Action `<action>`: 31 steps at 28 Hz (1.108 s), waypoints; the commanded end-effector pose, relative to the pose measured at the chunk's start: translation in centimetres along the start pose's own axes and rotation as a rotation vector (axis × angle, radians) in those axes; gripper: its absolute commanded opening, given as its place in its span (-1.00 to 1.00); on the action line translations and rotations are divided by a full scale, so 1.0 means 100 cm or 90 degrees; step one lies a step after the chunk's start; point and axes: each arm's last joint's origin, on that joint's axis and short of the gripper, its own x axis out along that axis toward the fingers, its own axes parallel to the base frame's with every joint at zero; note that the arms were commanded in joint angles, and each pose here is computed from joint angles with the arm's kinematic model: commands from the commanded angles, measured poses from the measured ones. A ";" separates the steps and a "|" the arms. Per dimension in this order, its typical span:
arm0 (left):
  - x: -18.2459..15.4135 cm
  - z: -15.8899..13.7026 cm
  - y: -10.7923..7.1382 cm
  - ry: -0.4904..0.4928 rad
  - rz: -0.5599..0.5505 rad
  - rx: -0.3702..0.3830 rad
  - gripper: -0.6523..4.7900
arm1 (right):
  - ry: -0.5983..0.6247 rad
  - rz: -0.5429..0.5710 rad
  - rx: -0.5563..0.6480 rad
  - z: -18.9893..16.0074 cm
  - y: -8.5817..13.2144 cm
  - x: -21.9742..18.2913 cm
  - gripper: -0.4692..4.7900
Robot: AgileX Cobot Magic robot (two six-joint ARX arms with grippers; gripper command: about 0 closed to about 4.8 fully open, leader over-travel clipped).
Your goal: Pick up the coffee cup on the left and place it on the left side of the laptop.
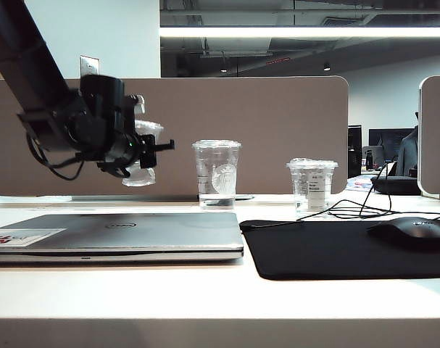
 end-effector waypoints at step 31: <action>-0.163 0.008 0.093 -0.014 0.179 -0.005 -0.23 | 0.005 0.044 -0.005 0.001 0.002 -0.001 -0.83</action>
